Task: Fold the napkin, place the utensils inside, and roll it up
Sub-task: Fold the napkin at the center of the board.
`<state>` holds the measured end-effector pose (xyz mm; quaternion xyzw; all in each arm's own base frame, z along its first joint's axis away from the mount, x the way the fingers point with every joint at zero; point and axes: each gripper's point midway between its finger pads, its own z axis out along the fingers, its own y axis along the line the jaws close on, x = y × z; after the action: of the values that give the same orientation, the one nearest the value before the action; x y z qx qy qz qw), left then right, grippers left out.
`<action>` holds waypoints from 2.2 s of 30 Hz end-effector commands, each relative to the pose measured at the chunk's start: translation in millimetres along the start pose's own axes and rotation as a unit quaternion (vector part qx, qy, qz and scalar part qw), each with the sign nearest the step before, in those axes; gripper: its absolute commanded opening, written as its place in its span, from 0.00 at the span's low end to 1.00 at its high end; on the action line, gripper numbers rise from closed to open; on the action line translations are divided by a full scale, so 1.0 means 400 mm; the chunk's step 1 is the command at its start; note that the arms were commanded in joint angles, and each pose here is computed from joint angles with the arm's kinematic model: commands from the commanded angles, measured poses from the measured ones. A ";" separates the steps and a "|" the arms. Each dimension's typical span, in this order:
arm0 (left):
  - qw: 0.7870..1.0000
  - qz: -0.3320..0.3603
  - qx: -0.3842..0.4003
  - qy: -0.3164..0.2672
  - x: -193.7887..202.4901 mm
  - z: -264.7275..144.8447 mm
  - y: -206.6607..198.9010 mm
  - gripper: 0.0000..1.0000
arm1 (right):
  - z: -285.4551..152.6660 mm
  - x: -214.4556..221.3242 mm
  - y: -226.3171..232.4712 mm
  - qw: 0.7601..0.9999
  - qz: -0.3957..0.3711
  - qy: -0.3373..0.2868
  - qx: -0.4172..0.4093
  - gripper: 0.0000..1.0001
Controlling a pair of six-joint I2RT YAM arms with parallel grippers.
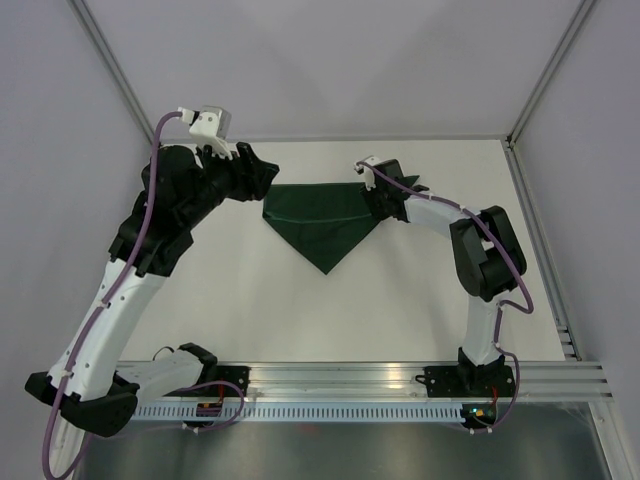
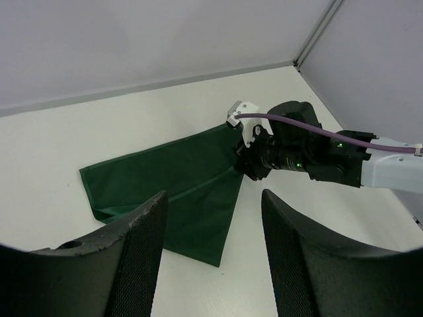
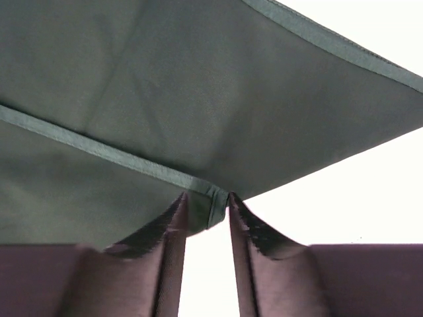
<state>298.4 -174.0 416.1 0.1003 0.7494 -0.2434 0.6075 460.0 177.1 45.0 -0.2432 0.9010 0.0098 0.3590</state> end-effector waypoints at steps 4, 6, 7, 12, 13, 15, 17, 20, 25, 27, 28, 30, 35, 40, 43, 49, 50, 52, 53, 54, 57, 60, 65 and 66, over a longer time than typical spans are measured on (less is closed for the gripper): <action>1.000 -0.006 0.016 -0.009 -0.005 0.011 -0.014 0.64 | 0.003 -0.008 -0.021 1.000 0.011 0.006 0.001 0.47; 1.000 -0.006 0.016 -0.008 -0.003 0.012 -0.014 0.64 | -0.002 -0.033 -0.030 1.000 0.024 -0.002 -0.006 0.50; 1.000 -0.006 0.017 -0.007 -0.002 0.014 -0.014 0.64 | -0.002 -0.044 -0.054 0.999 0.040 -0.001 -0.006 0.50; 1.000 -0.006 0.020 -0.005 0.005 0.021 -0.015 0.64 | -0.003 -0.084 -0.143 0.993 0.111 -0.005 -0.028 0.58; 1.000 -0.005 0.020 -0.006 0.005 0.023 -0.016 0.64 | -0.001 -0.089 -0.175 0.991 0.128 -0.004 -0.031 0.59; 1.000 -0.006 0.023 -0.005 0.011 0.028 -0.016 0.64 | 0.001 -0.097 -0.201 0.987 0.156 -0.005 -0.038 0.61; 1.000 -0.006 0.026 -0.005 0.014 0.037 -0.018 0.65 | 0.007 -0.108 -0.231 0.979 0.196 -0.007 -0.052 0.62; 0.999 -0.008 0.031 -0.001 0.020 0.046 -0.022 0.65 | 0.017 -0.119 -0.266 0.970 0.234 -0.007 -0.065 0.62; 0.999 -0.009 0.034 -0.001 0.021 0.044 -0.024 0.65 | 0.054 -0.105 -0.294 0.947 0.306 -0.002 -0.096 0.67; 0.999 -0.009 0.035 -0.002 0.022 0.042 -0.025 0.65 | 0.069 -0.094 -0.293 0.936 0.333 0.003 -0.116 0.67; 0.999 -0.010 0.034 -0.002 0.021 0.041 -0.025 0.65 | 0.072 -0.099 -0.297 0.932 0.342 -0.003 -0.121 0.67; 0.999 -0.010 0.035 -0.003 0.021 0.038 -0.025 0.65 | 0.087 -0.088 -0.307 0.924 0.360 -0.002 -0.129 0.67; 0.999 -0.013 0.036 -0.001 0.028 0.034 -0.026 0.65 | 0.108 -0.049 -0.343 0.913 0.389 0.005 -0.125 0.66; 0.999 -0.013 0.034 0.000 0.031 0.034 -0.023 0.65 | 0.123 -0.035 -0.366 0.907 0.403 0.002 -0.121 0.66; 0.999 -0.014 0.034 0.001 0.034 0.035 -0.023 0.65 | 0.137 -0.025 -0.373 0.904 0.410 0.001 -0.119 0.65; 0.999 -0.012 0.033 0.003 0.037 0.038 -0.021 0.65 | 0.159 -0.023 -0.373 0.899 0.420 -0.001 -0.127 0.62; 0.999 -0.012 0.032 0.004 0.038 0.040 -0.020 0.65 | 0.162 -0.021 -0.371 0.898 0.421 0.000 -0.128 0.62; 0.999 -0.012 0.031 0.007 0.043 0.043 -0.019 0.65 | 0.172 -0.015 -0.368 0.896 0.425 0.002 -0.129 0.59; 0.999 -0.012 0.031 0.007 0.043 0.044 -0.019 0.65 | 0.174 -0.015 -0.370 0.895 0.427 0.002 -0.128 0.58; 0.999 -0.012 0.031 0.007 0.045 0.045 -0.018 0.65 | 0.181 -0.009 -0.369 0.895 0.427 0.003 -0.127 0.57; 0.999 -0.013 0.029 0.009 0.048 0.049 -0.017 0.65 | 0.190 -0.002 -0.366 0.895 0.428 0.004 -0.127 0.55; 0.999 -0.012 0.029 0.012 0.052 0.052 -0.015 0.65 | 0.196 0.002 -0.369 0.896 0.427 0.000 -0.123 0.50; 0.999 -0.010 0.028 0.013 0.054 0.054 -0.014 0.65 | 0.197 -0.004 -0.374 0.897 0.426 -0.011 -0.122 0.41; 0.999 -0.011 0.028 0.014 0.056 0.056 -0.014 0.65 | 0.196 -0.012 -0.375 0.898 0.422 -0.016 -0.123 0.40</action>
<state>308.1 -189.2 388.0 0.1173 0.7590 -0.2568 0.5867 581.2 62.2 26.3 0.1027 0.9029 0.2775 0.3119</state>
